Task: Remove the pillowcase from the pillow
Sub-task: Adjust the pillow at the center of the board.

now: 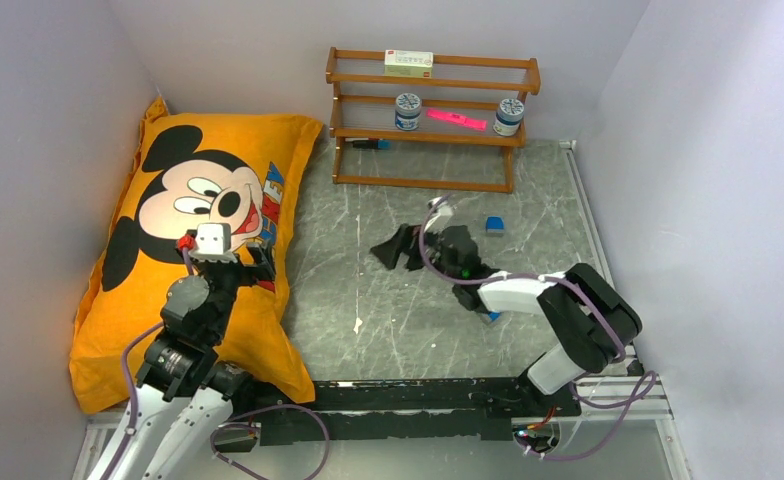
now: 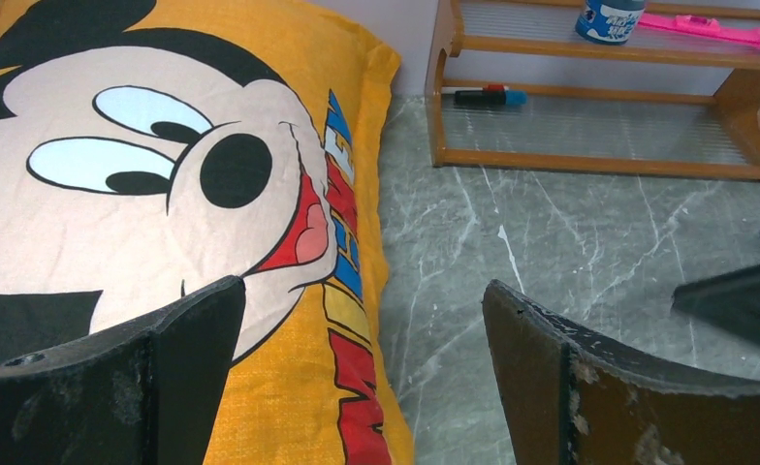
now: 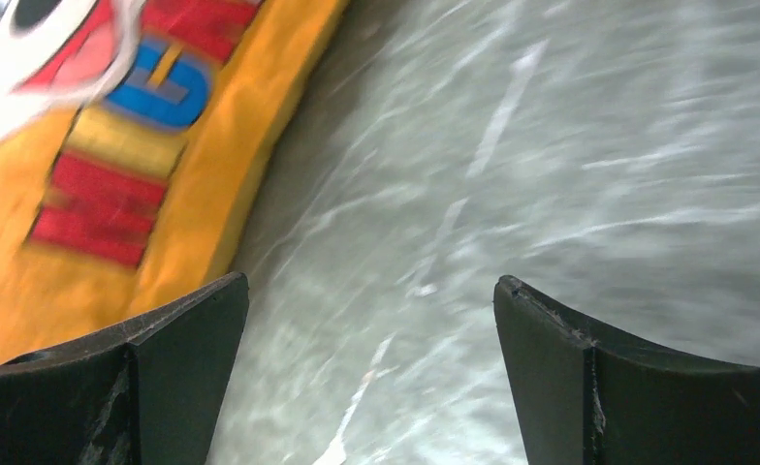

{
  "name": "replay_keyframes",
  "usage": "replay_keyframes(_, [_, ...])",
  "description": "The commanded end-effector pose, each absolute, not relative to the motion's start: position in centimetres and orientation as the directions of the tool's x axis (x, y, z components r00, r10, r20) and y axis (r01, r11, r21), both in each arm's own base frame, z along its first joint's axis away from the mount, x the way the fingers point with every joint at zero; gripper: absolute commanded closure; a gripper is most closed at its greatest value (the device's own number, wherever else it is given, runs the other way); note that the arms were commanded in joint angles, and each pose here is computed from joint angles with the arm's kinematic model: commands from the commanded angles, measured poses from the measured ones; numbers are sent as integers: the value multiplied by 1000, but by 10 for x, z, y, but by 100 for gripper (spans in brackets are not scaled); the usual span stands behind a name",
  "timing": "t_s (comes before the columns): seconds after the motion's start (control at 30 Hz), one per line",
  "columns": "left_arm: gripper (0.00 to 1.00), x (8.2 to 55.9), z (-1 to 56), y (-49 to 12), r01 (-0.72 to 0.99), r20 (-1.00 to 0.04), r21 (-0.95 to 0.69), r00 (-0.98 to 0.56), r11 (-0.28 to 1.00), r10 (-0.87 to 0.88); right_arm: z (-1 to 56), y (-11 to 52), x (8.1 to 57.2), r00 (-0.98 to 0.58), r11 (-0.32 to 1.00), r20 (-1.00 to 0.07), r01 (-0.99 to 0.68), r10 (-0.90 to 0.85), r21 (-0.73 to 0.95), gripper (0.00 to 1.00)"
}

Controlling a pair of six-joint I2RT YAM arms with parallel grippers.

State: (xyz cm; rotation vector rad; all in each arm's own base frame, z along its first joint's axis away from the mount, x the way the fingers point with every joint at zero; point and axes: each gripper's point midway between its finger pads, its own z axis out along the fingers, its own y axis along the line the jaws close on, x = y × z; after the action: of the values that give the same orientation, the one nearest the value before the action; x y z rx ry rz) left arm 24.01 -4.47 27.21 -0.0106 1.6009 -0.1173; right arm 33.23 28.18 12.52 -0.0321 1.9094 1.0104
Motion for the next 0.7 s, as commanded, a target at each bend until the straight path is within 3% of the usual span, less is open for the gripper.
replay_keyframes(0.0, [3,235,289,-40,59,-995,-94,23,994,-95,158,345,282,-547,500,-801,-638,241,586,0])
replay_keyframes(0.3, [3,232,293,-39,62,-994,-99,44,993,-101,173,416,200,-475,255,-876,-840,83,480,0])
replay_keyframes(0.67, [3,233,295,-37,54,-993,-102,54,993,-105,172,496,145,-401,107,-916,-910,19,400,0])
